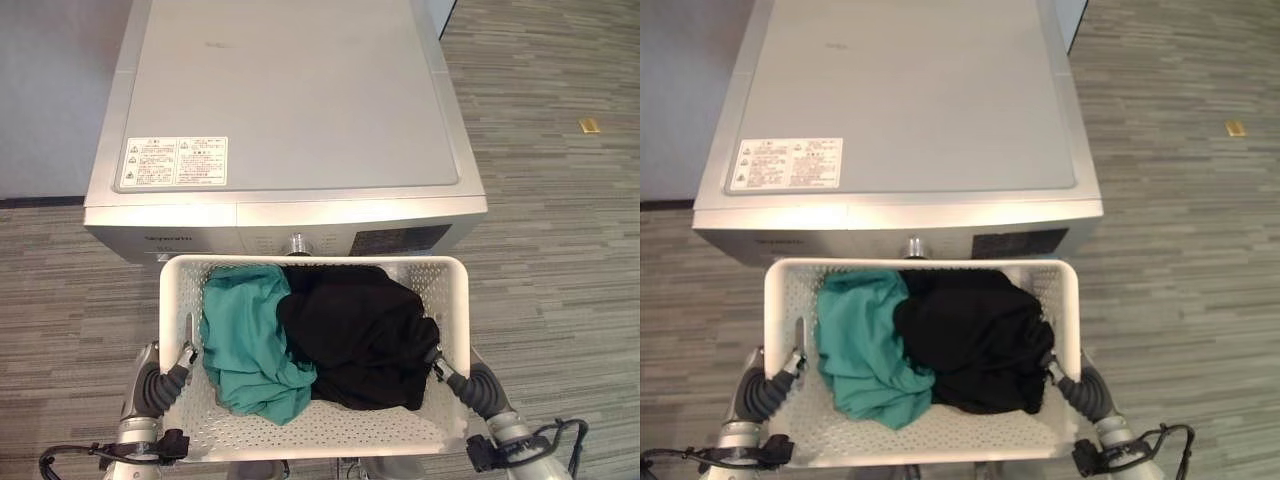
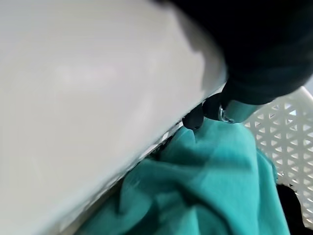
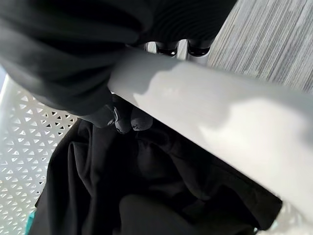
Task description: Grab the laundry basket,head to the washer,open it,put in the laundry and shut it.
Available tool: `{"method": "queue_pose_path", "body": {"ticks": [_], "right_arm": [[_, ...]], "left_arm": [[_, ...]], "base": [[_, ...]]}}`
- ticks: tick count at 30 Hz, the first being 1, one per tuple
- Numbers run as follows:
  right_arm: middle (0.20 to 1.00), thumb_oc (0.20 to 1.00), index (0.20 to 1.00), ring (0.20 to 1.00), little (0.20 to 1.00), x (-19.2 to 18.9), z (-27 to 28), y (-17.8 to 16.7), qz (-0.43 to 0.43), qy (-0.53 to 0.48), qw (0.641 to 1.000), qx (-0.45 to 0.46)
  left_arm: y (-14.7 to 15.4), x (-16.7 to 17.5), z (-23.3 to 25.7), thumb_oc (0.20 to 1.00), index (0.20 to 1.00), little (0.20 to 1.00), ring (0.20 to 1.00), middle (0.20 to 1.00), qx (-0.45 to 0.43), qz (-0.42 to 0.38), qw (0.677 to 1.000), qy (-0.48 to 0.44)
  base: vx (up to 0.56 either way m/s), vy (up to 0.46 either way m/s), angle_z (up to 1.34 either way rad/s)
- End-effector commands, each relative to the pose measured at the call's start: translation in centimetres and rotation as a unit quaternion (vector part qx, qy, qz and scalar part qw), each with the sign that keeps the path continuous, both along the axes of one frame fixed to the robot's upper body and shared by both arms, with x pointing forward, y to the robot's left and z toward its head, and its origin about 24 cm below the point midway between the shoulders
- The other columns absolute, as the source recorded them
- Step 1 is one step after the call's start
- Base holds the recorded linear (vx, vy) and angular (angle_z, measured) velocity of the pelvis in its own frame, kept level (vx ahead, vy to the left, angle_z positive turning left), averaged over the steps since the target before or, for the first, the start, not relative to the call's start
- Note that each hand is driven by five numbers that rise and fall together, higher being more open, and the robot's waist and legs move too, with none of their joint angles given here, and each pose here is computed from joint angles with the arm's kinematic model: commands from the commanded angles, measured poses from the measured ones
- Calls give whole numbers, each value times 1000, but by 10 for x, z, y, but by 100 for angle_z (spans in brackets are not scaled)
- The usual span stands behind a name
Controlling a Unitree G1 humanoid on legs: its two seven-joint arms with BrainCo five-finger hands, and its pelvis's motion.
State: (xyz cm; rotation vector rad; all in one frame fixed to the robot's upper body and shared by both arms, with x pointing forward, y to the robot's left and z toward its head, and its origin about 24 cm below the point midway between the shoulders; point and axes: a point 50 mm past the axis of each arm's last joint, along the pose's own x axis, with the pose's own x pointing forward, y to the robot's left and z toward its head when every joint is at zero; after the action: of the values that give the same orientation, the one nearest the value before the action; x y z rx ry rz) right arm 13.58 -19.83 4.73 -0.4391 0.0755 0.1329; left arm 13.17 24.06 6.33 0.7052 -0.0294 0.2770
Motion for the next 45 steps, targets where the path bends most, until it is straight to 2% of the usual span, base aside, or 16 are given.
{"method": "queue_pose_path", "body": {"ticks": [1,7,9,20,22,24,27,30,33,37,39,43,44,45], "right_arm": [[200,200,200,200,200,-1,64,-43,-84,-179,978,-71],[200,200,200,200,200,-12,83,-42,-84,-227,967,-80],[200,200,200,200,200,-11,85,-44,-84,-230,966,-81],[200,200,200,200,200,14,107,-49,-22,-244,968,-58],[200,200,200,200,200,27,111,-55,-19,-237,970,-53],[200,200,200,200,200,34,112,-57,-16,-234,971,-42],[200,200,200,200,200,64,122,-64,2,-218,975,-41],[200,200,200,200,200,88,137,-74,3,-212,977,-38],[200,200,200,200,200,116,171,-94,-13,-195,975,-104],[200,200,200,200,200,137,190,-103,-25,-182,977,-110],[200,200,200,200,200,153,198,-105,-27,-167,979,-115],[200,200,200,200,200,153,198,-104,-26,-167,979,-115],[200,200,200,200,200,159,200,-106,-32,-157,980,-116],[200,200,200,200,200,186,207,-97,-20,-111,983,-143]], "left_arm": [[46,-6,108,200,200,200,200,200,156,147,916,-338],[40,-12,129,200,200,200,200,200,205,162,873,-412],[39,-11,134,200,200,200,200,200,215,155,869,-417],[33,15,146,200,200,200,200,200,188,61,907,-371],[35,31,142,200,200,200,200,200,151,29,930,-334],[35,39,141,200,200,200,200,200,133,9,938,-320],[40,73,142,200,200,200,200,200,97,-34,958,-269],[37,103,155,200,200,200,200,200,74,-69,961,-256],[26,142,184,200,200,200,200,200,41,-132,960,-243],[11,176,207,200,200,200,200,200,30,-167,959,-228],[5,194,223,200,200,200,200,200,42,-178,961,-207],[6,193,223,200,200,200,200,200,42,-178,961,-207],[4,200,225,200,200,200,200,200,40,-180,964,-192],[0,225,241,200,200,200,200,200,60,-178,973,-136]], "base": [[-25,14,9],[-1,-6,20],[53,14,8],[58,15,2],[75,2,4],[55,-3,6],[77,-4,8],[60,-10,15],[38,-10,19],[11,-6,24],[10,-2,13],[0,0,0],[35,24,-2],[56,36,-1]]}}
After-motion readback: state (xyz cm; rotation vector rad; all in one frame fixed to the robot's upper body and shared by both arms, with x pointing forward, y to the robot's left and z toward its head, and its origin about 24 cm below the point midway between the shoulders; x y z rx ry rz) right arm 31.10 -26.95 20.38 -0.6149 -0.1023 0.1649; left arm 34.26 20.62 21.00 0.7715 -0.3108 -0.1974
